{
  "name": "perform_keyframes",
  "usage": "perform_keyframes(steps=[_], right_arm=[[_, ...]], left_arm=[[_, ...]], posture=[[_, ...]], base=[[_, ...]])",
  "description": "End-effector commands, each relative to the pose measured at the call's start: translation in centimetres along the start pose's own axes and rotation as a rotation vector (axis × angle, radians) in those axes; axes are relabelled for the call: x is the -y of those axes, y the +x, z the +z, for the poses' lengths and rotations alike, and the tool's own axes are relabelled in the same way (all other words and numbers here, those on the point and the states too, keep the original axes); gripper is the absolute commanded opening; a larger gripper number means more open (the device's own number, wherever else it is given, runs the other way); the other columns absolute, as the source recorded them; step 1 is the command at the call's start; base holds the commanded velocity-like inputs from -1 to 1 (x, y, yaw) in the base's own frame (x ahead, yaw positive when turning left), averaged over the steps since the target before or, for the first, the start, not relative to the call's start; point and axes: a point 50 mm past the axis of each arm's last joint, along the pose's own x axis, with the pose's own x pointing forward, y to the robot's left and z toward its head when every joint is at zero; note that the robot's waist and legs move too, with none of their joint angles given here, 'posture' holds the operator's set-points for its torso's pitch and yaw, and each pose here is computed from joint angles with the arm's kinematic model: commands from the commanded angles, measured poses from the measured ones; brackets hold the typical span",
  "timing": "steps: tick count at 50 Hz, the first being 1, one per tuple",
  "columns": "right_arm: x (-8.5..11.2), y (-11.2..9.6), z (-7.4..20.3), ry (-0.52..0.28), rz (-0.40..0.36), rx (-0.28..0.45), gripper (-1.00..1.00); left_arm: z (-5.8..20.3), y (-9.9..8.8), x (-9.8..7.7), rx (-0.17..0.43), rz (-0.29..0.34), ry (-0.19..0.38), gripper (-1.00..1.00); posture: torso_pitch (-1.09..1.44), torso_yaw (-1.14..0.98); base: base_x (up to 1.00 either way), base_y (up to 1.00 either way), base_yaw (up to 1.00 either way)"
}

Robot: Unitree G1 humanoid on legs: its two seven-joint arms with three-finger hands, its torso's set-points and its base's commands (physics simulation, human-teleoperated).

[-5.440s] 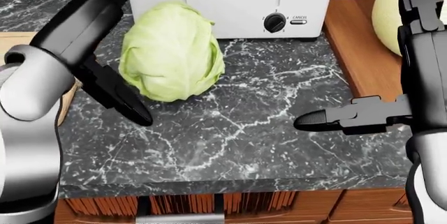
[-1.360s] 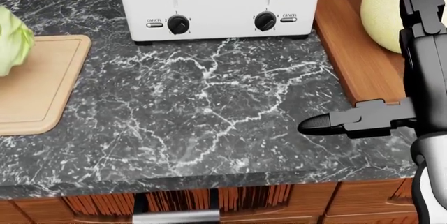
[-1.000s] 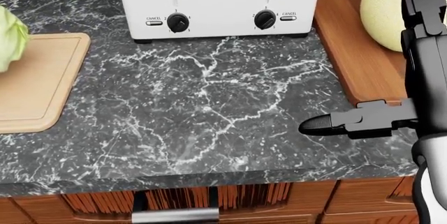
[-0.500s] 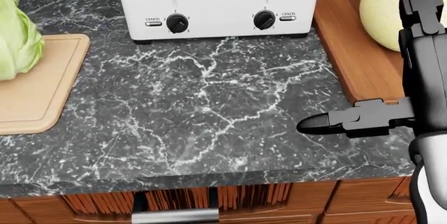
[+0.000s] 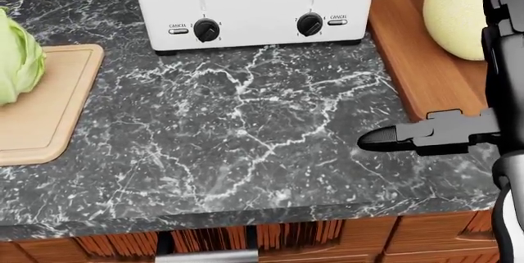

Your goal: Place the lettuce and the cantaloupe on separate cutting boards.

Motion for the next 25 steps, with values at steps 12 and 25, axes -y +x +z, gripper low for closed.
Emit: perform_keyframes(steps=[12,25], right_arm=[[2.0,-0.2,2.9,-0.004,-0.076,0.111,1.00],[2.6,-0.6,3.8,-0.007,-0.096,0.142,1.00]], left_arm=[[1.9,-4.0,1.1,0.156,0.006,-0.096,1.00],[3.1,-8.7,1.7,0.226,-0.005,-0.137,1.00]], posture=[[0.00,0.00],[0.00,0.00]], base=[[0.00,0.00,0.00],[0.00,0.00,0.00]])
